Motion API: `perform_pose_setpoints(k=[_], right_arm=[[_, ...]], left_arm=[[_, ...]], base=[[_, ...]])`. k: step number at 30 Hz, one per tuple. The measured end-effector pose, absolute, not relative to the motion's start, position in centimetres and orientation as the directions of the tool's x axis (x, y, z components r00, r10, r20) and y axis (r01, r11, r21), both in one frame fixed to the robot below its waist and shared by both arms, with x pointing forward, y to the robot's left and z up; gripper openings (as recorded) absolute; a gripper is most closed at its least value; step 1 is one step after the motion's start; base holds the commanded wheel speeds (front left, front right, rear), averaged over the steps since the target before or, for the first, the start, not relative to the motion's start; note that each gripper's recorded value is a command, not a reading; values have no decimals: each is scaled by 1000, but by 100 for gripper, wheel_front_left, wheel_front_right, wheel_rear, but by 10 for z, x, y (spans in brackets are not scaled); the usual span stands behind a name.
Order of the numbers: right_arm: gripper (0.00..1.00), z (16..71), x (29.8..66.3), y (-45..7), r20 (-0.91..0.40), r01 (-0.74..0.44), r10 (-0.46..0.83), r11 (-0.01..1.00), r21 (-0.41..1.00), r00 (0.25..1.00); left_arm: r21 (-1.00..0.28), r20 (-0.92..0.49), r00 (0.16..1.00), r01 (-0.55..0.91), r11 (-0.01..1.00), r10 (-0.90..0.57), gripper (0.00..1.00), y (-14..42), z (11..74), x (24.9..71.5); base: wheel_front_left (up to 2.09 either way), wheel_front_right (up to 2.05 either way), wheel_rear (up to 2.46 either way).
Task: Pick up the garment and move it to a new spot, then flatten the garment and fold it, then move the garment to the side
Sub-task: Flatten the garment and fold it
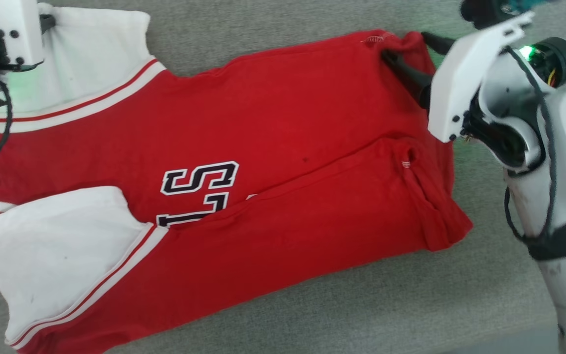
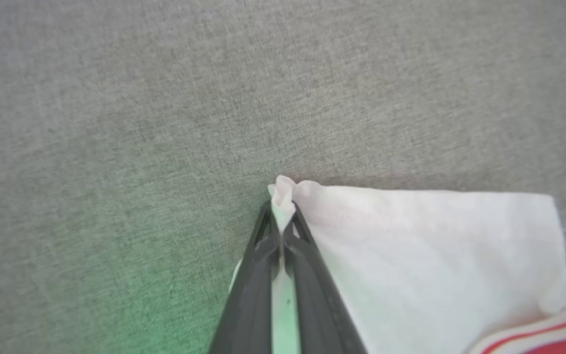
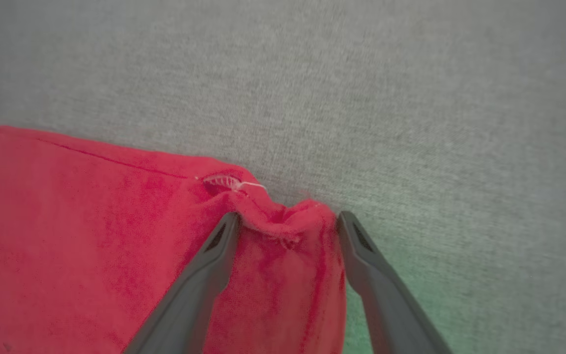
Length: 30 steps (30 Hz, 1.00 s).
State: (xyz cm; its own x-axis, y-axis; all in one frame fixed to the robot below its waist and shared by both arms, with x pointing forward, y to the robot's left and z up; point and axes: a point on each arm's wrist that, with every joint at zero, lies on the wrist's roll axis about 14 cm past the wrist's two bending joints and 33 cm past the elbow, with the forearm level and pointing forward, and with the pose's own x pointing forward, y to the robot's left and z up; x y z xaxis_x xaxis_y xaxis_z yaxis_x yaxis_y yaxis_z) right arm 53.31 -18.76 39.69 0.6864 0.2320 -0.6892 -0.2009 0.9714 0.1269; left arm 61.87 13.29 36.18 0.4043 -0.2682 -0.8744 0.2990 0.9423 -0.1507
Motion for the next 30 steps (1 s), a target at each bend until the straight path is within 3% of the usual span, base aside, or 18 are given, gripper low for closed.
perform_pose_setpoints(k=[6, 7, 8, 13, 23, 30], right_arm=[[100, 370, 529, -182, -838, -232, 230, 964, 127, 495], [71, 369, 529, -181, -853, -236, 228, 963, 127, 470], [0, 369, 529, -179, -861, -240, 233, 961, 134, 452], [0, 372, 530, -177, -862, -258, 240, 957, 133, 447], [0, 411, 534, -187, -763, -276, 251, 956, 99, 595], [0, 448, 526, -181, -661, -311, 291, 946, 91, 691]], left_arm=[[-162, -863, 423, 287, 944, -277, 0, 135, 362, 619], [-161, -860, 428, 289, 944, -278, 0, 136, 363, 619], [-160, -857, 434, 288, 944, -278, 0, 137, 363, 619], [-158, -835, 469, 296, 942, -288, 0, 139, 373, 619], [-172, -785, 530, 311, 935, -321, 0, 150, 433, 608], [-117, -791, 535, 342, 932, -296, 0, 164, 467, 571]], base=[[0, 0, 0], [0, 0, 0], [0, 0, 0], [0, 0, 0], [0, 0, 0], [0, 0, 0]])
